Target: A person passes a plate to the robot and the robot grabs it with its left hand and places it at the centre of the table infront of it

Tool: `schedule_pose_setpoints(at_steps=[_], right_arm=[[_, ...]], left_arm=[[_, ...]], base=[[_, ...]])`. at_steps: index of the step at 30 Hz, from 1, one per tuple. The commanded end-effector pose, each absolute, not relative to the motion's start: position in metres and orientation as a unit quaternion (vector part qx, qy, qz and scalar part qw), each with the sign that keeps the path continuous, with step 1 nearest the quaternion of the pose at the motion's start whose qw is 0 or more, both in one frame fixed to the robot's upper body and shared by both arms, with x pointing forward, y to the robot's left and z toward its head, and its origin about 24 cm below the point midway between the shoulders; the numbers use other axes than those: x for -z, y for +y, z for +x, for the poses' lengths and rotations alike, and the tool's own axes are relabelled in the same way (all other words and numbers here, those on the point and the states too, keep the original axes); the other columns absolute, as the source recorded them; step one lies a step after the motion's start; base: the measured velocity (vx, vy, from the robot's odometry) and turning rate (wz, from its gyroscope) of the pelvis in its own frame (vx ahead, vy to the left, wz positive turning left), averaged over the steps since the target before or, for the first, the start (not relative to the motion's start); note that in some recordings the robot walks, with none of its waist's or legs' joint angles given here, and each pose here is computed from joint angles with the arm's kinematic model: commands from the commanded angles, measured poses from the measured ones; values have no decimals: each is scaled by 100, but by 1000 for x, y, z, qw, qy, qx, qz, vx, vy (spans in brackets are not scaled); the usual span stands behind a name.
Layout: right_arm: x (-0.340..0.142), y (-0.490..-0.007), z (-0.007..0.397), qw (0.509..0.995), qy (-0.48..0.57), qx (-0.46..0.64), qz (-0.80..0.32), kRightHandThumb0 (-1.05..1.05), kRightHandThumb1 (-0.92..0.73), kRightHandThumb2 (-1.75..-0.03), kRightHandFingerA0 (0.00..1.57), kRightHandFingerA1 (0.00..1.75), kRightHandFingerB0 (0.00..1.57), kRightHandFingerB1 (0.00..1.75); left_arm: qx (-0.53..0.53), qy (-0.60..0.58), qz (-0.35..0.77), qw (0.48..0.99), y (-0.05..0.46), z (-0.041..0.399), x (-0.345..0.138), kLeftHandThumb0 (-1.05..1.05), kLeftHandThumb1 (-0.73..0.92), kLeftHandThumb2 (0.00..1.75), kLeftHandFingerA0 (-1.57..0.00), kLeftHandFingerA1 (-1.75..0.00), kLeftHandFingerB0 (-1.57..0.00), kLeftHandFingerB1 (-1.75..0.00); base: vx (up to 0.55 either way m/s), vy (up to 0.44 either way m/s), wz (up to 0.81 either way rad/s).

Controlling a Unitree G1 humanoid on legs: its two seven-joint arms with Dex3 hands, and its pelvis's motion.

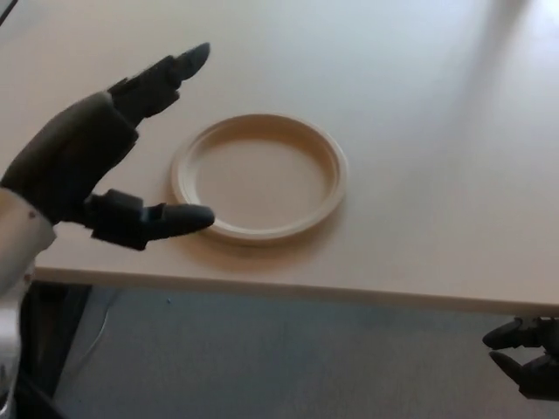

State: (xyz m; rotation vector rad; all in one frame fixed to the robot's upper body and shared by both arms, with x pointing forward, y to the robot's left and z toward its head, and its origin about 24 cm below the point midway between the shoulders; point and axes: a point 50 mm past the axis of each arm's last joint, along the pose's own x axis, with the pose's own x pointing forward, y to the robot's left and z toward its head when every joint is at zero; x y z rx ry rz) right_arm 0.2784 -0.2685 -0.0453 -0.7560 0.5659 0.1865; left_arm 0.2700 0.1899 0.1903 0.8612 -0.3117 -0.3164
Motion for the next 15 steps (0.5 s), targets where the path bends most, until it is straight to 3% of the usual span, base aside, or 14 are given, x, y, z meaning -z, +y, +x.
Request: schedule_pose_setpoints(at_steps=[1, 3, 4, 5, 6, 7, 8, 9, 10, 11, 12, 13, 14, 15], right_arm=[[59, -276, 264, 872, 322, -82, -359, -70, -81, -63, 50, 60, 48, 49], [59, -275, 263, 871, 321, -85, -362, -70, -81, -64, 51, 62, 49, 50], [59, -276, 263, 871, 319, -86, -364, -70, -81, -64, 54, 63, 50, 50], [59, -276, 263, 871, 318, -86, -364, -70, -81, -64, 54, 63, 50, 50], [63, -275, 259, 870, 323, -89, -362, -70, -81, -64, 52, 62, 49, 51], [64, -275, 256, 870, 326, -90, -360, -73, -62, -95, 47, 66, 46, 60], [65, -276, 255, 870, 326, -90, -358, -67, -65, -112, 49, 69, 43, 61], [65, -276, 255, 871, 326, -90, -357, -67, -65, -112, 49, 69, 43, 61], [65, -276, 255, 871, 327, -90, -356, -71, -82, -65, 51, 63, 49, 51], [65, -277, 255, 871, 327, -89, -356, -71, -82, -65, 51, 63, 49, 51], [64, -277, 257, 871, 327, -87, -357, -72, -81, -65, 53, 65, 49, 50], [64, -277, 257, 871, 327, -86, -357, -68, -65, -111, 51, 70, 41, 60], [64, -277, 257, 870, 327, -86, -358, -68, -65, -111, 51, 70, 41, 60], [64, -277, 257, 871, 328, -86, -355, -69, -80, -64, 52, 60, 52, 50]], left_arm=[[292, -318, 309, 847, 209, 121, -219, -67, 40, 77, 0, -6, 0, -8], [306, -270, 290, 866, 212, 116, -202, -58, 36, 74, 0, -8, 0, -9], [312, -243, 291, 871, 214, 115, -195, -59, 34, 67, 0, -17, 0, -11], [314, -233, 292, 873, 214, 114, -192, -59, 34, 67, 0, -17, 0, -11], [353, -149, 263, 886, 217, 113, -171, -55, 35, 74, 0, -15, 0, -15], [359, -121, 275, 884, 219, 113, -160, -58, 37, 77, -2, -23, -5, -23], [364, -109, 277, 882, 220, 114, -152, -62, 40, 74, -6, -25, -9, -26], [368, -105, 272, 883, 220, 115, -146, -62, 40, 74, -6, -25, -9, -26], [370, -89, 273, 883, 221, 116, -139, -68, 45, 74, -6, -35, -11, -35], [372, -77, 275, 883, 222, 116, -135, -68, 45, 74, -6, -35, -11, -35], [357, -20, 309, 881, 228, 123, -111, -59, 58, 58, -25, -32, -26, -29], [350, -5, 320, 881, 230, 126, -105, -60, 59, 58, -31, -35, -31, -31], [344, 7, 328, 880, 231, 127, -101, -60, 59, 58, -31, -35, -31, -31], [320, 42, 342, 883, 238, 136, -85, -58, 45, 83, -43, -54, -28, -44]], base=[[0, 0, 0], [0, 0, 0], [0, 0, 0], [0, 0, 0], [0, 0, 0], [0, 0, 0], [0, 0, 0], [0, 0, 0], [0, 0, 0], [0, 0, 0], [0, 0, 0], [0, 0, 0], [0, 0, 0], [0, 0, 0]])
